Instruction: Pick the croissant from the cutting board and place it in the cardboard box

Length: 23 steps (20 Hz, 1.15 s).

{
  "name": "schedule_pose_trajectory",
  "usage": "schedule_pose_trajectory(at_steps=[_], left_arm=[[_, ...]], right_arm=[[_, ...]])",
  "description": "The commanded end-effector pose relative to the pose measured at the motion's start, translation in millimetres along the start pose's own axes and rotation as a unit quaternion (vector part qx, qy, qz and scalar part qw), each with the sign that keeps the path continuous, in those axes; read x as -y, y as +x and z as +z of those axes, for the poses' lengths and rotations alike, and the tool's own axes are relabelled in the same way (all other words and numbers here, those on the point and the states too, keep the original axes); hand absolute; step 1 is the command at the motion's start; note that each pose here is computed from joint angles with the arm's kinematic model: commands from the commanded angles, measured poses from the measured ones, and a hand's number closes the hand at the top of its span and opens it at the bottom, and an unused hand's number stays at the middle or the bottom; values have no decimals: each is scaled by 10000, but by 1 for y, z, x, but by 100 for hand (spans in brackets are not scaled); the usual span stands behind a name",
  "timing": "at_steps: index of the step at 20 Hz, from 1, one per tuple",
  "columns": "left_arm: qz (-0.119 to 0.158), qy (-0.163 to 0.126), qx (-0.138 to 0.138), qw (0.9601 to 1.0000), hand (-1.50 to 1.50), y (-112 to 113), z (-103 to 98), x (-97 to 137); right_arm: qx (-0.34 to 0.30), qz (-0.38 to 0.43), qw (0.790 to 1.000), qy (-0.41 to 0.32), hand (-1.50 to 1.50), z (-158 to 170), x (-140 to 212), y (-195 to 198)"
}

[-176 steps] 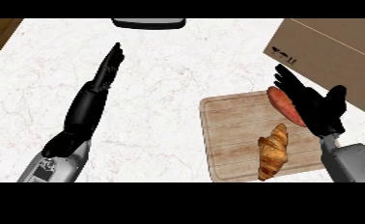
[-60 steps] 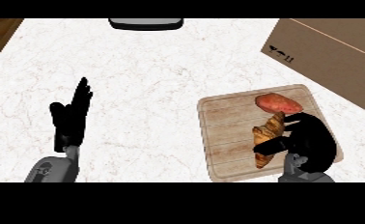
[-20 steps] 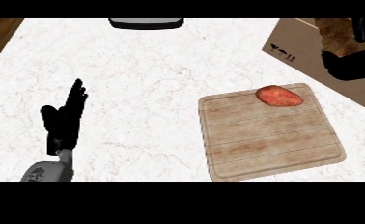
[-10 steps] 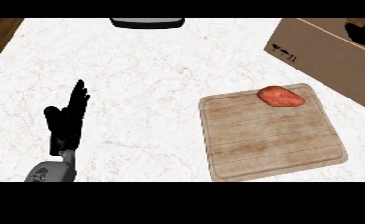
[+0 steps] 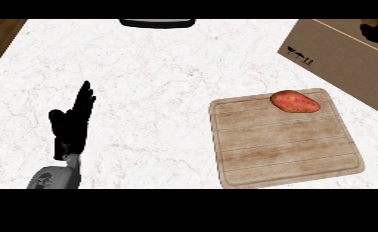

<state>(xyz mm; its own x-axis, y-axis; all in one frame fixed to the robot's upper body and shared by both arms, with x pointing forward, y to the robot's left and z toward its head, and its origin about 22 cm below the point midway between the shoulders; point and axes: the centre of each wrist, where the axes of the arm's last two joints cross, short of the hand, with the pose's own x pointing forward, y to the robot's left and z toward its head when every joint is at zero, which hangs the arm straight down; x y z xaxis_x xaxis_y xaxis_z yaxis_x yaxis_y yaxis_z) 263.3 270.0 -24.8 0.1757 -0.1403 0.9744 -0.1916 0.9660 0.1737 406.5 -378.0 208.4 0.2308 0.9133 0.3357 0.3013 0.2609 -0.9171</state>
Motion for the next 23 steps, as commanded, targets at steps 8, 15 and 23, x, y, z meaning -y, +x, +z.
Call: schedule_pose_trajectory(at_steps=[8, 15, 23], left_arm=[[52, -157, 26, 9999, 0, 6, -12, 11], [23, -105, 105, 9999, 0, 6, -11, -8], [-1, -15, 24, 10000, 0, -9, 1, 2]], right_arm=[[-576, -1244, 9896, 436, -150, -10, -39, -52], [133, -2759, 9611, -90, -150, -8, -35, -68], [-159, -4172, 9073, -498, -150, 1, -1, -120]])
